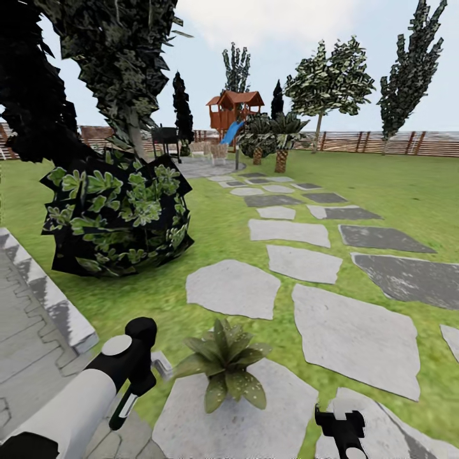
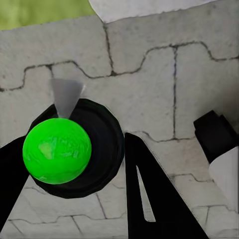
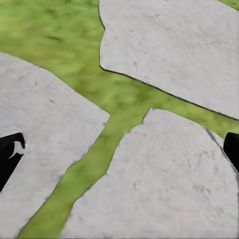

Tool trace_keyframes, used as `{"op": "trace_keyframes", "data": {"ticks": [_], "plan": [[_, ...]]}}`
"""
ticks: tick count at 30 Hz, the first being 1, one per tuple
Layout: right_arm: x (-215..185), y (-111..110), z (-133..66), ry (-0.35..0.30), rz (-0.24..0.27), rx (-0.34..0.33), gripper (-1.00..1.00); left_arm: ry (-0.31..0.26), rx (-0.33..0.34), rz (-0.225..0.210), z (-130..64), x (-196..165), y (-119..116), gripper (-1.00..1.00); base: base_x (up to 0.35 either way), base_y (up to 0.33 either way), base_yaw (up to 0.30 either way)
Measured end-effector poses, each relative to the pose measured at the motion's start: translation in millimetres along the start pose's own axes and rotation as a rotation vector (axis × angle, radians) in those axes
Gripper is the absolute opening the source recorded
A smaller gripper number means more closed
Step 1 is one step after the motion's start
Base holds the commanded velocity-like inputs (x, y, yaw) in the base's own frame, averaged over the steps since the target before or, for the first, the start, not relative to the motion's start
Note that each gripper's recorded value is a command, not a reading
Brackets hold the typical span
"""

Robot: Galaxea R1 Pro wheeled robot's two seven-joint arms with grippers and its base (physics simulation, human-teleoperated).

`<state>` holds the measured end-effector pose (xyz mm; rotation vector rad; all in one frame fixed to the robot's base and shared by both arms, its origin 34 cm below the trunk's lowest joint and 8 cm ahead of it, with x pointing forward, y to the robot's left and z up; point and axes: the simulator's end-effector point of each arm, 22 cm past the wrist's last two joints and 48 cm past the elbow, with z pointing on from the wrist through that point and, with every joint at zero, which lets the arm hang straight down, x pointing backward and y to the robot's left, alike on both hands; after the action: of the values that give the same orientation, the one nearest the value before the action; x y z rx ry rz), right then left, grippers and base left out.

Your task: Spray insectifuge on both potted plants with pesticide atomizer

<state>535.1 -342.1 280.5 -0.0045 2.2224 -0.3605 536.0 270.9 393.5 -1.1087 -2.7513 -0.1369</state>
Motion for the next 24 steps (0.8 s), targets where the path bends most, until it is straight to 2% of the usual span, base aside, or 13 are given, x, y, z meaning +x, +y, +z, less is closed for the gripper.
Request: {"op": "trace_keyframes", "data": {"ticks": [6, 13, 18, 24], "plan": [[0, 0, 0.0, 0.0, 0.0, 0.001, 1.0, 0.031, 0.032, 0.005, 19.2, 13, -16, -1.0, 0.015, 0.076, 0.0], [0, -1, -0.2, -0.001, 0.0, 0.001, 1.0, 0.03, 0.038, 0.004, 20.2, 12, -19, -1.0, 0.285, 0.107, -0.194], [0, -1, 0.1, 0.0, -0.001, 0.001, 1.0, 0.015, 0.054, -0.023, 19.8, 13, -17, -1.0, 0.099, 0.041, -0.196], [0, -1, 0.1, 0.0, -0.001, 0.001, 1.0, 0.041, 0.055, -0.054, 47.8, 39, -20, -1.0, 0.002, 0.001, -0.009]]}}
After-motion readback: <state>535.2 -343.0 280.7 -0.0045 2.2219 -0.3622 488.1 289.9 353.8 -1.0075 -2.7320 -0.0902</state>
